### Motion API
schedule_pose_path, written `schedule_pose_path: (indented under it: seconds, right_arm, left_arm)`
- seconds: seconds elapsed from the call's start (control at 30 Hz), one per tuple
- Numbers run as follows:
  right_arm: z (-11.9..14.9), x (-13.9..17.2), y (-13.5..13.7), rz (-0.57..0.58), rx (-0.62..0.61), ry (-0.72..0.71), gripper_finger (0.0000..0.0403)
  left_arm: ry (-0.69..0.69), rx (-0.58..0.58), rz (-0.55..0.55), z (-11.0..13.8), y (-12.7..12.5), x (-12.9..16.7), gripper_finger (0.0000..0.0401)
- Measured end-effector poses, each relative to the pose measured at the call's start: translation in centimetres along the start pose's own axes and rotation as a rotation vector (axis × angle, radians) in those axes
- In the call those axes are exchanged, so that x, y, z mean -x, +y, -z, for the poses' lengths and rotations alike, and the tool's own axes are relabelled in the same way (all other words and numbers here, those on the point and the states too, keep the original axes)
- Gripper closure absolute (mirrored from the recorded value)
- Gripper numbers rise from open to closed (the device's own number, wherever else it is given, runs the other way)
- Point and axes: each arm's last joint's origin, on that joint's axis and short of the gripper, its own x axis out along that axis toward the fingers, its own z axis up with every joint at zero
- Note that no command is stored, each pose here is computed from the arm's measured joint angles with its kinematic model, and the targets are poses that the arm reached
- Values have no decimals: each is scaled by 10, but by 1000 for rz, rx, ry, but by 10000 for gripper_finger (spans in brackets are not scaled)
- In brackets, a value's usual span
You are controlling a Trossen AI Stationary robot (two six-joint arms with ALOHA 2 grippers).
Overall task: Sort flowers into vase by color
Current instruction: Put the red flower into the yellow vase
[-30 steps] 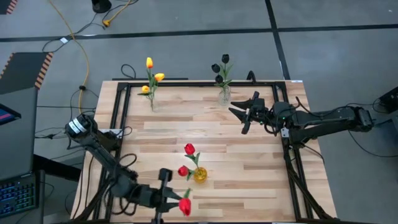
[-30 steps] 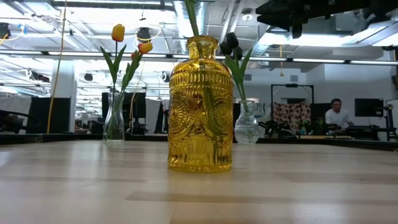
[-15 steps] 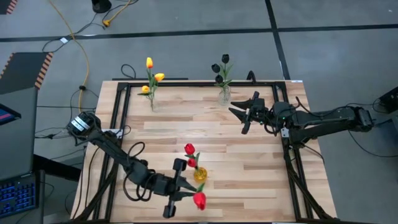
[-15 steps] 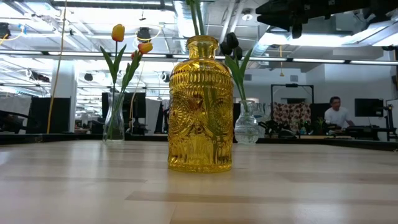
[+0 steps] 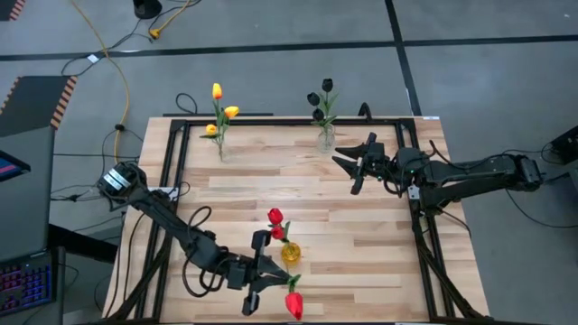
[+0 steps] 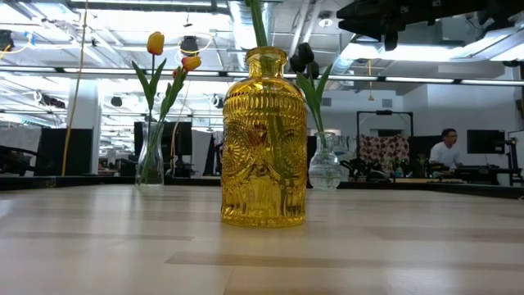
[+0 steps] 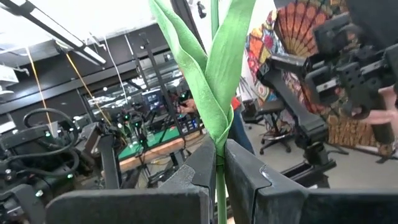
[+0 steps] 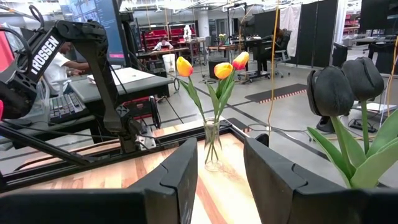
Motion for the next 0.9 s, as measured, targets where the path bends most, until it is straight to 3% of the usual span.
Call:
schedule_pose_path:
  seconds: [0.37, 0.57, 0.9]
  right_arm:
    - [0, 0, 0, 0, 0, 0, 246]
    - [0, 0, 0, 0, 0, 0, 246]
    - [0, 0, 0, 0, 0, 0, 246]
  left_arm:
    - [20, -41, -17, 14, 5, -7, 390]
    - [20, -67, -86, 30, 0, -11, 390]
    - [101, -56, -122, 37, -1, -11, 390]
